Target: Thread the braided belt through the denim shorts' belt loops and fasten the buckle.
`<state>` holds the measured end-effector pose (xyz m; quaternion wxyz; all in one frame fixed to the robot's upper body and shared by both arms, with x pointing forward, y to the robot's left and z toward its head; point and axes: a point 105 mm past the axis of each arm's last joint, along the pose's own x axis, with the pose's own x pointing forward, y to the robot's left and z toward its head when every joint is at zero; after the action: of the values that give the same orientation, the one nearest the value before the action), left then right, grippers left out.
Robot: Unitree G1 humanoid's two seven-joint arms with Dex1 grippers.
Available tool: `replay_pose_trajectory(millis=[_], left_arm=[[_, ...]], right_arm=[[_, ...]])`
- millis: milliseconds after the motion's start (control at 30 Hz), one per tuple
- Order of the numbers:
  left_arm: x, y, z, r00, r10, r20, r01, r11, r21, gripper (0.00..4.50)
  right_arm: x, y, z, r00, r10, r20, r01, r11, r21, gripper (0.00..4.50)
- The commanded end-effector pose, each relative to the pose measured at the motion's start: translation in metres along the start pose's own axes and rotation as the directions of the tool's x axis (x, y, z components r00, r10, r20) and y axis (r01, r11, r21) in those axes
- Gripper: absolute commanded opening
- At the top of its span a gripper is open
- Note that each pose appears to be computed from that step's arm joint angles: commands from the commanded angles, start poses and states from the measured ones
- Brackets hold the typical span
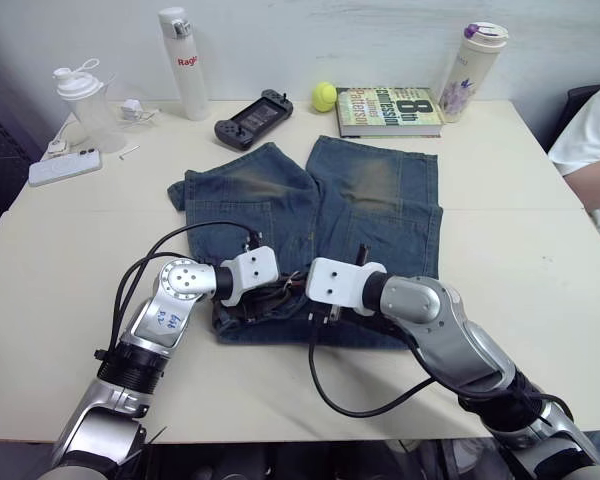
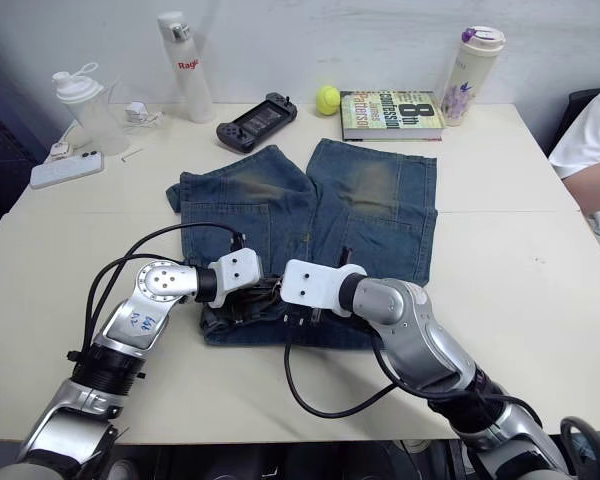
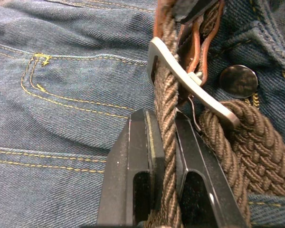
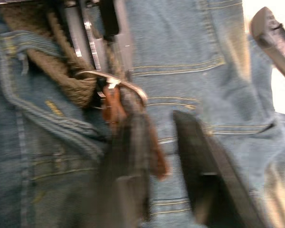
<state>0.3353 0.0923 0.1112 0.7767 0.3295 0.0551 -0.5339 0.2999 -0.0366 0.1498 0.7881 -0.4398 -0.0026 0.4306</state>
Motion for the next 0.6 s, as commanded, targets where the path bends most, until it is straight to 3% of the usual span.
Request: replay_pose_trajectory(millis=[33, 367, 500, 533, 600], left_arm=[[0.006, -0.012, 0.006, 0.998, -0.053, 0.019, 0.052, 0.998, 0.040, 0.00], [0.001, -0.009, 0.012, 0.998, -0.030, 0.053, 0.025, 0.996, 0.086, 0.00], [0.000, -0.008, 0.010, 0.998, -0.029, 0.048, 0.025, 0.996, 0.080, 0.00], [0.000, -0.009, 0.010, 0.998, -0.029, 0.051, 0.025, 0.997, 0.077, 0.00], [0.000, -0.009, 0.011, 0.998, -0.029, 0.054, 0.025, 0.997, 0.073, 0.00]], right_arm=[[-0.005, -0.003, -0.007, 0.999, -0.014, -0.032, 0.015, 0.999, 0.035, 0.06], [-0.019, -0.011, -0.005, 0.998, -0.066, -0.012, 0.067, 0.995, 0.078, 0.06], [-0.031, -0.020, -0.002, 0.995, -0.100, 0.013, 0.099, 0.992, 0.078, 1.17], [-0.032, -0.021, -0.003, 0.995, -0.103, 0.012, 0.102, 0.993, 0.062, 1.75], [-0.033, -0.021, -0.003, 0.995, -0.095, 0.015, 0.094, 0.994, 0.055, 2.52]])
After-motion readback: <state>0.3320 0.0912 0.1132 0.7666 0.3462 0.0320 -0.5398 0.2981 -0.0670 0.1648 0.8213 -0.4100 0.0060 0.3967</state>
